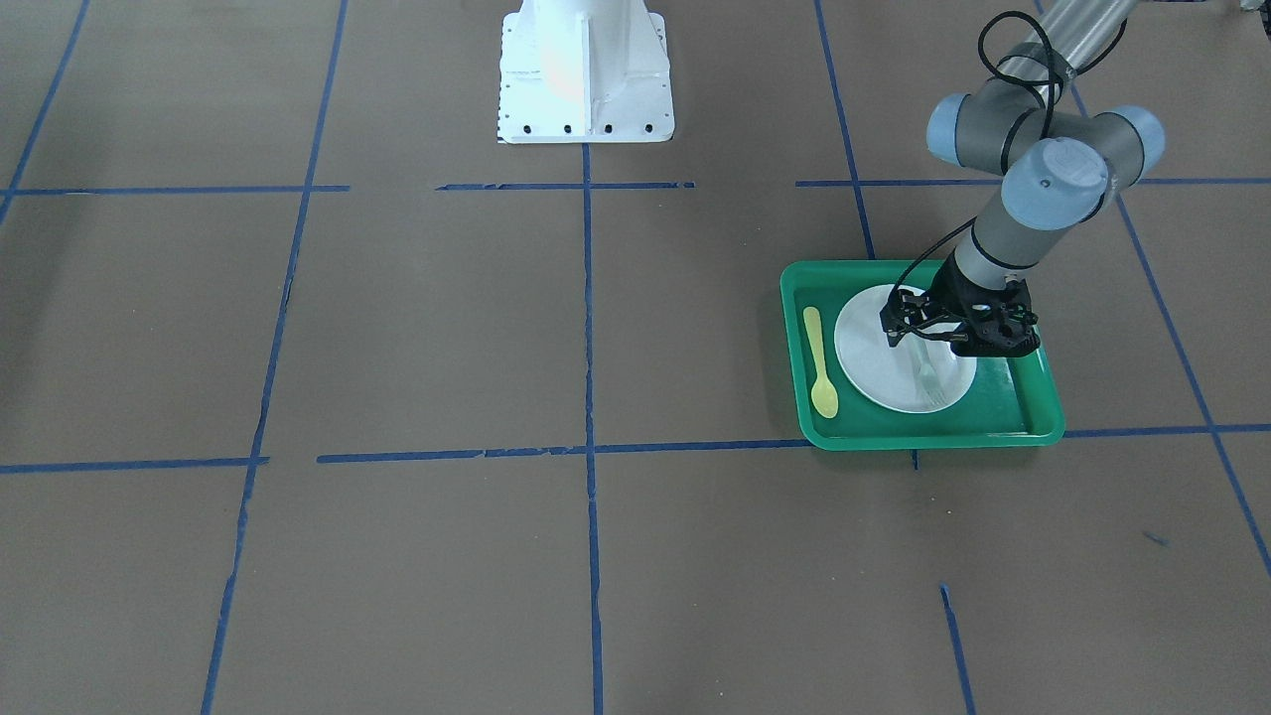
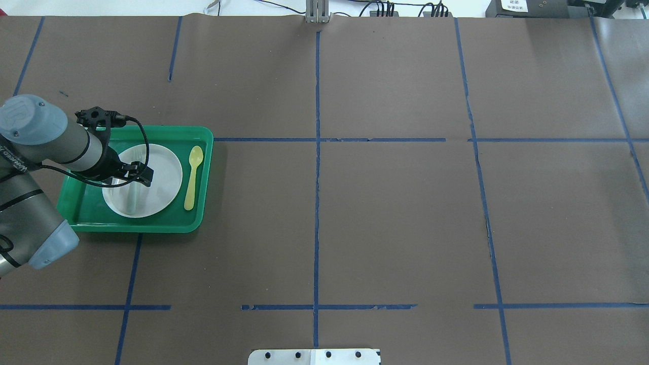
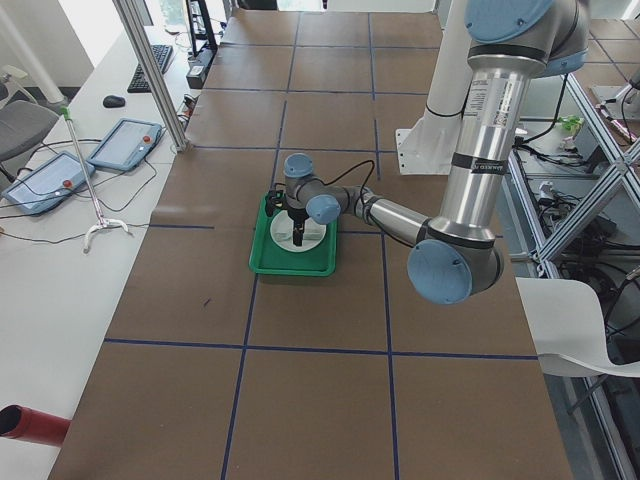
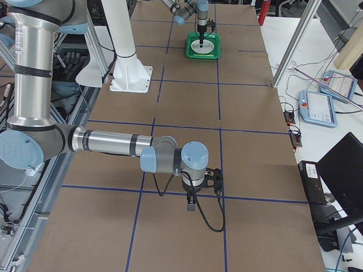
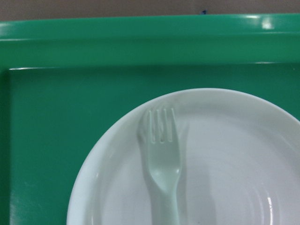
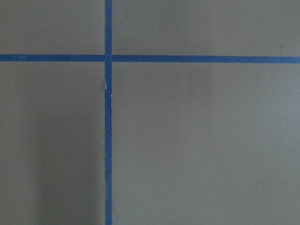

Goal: Place fork
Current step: 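Move the left gripper over the white fork on the plate and grasp it, then lift the white fork with the left gripper and carry it off the plate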

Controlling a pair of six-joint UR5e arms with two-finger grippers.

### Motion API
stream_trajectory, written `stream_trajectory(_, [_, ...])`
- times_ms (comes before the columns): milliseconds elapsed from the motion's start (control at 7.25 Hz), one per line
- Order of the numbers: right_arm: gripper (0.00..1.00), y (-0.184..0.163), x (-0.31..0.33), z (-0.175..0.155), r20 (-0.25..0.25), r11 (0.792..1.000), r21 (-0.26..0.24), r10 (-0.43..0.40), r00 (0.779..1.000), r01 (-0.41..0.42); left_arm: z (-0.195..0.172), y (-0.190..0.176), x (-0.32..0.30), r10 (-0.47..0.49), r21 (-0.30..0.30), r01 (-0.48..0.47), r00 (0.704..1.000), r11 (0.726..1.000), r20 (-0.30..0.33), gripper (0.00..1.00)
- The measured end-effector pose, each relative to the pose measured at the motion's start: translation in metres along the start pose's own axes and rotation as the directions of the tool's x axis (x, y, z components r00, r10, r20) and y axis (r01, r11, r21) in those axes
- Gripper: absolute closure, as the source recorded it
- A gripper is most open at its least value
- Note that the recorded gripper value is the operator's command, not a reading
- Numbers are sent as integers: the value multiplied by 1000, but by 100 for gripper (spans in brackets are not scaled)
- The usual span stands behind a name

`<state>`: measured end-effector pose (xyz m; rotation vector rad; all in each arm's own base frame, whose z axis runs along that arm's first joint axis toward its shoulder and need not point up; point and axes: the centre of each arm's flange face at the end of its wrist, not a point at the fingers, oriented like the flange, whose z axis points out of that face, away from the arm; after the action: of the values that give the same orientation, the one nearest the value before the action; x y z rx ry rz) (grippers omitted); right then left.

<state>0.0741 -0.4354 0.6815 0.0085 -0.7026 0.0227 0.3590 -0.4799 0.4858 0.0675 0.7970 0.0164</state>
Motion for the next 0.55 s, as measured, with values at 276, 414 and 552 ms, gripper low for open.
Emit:
stream_trajectory(276, [0,0,0,0,0,1000,0,0,1000,0,3,1,2,3,-9,-3,1000,1000,-2,77])
stream_trajectory(414, [0,0,0,0,0,1000,0,0,1000,0,3,1,2,5,-11,-5,1000,1000,-3,96])
stream_trajectory(552, [0,0,0,0,0,1000,0,0,1000,0,3,2,3,6,-12,-6,1000,1000,-3,100])
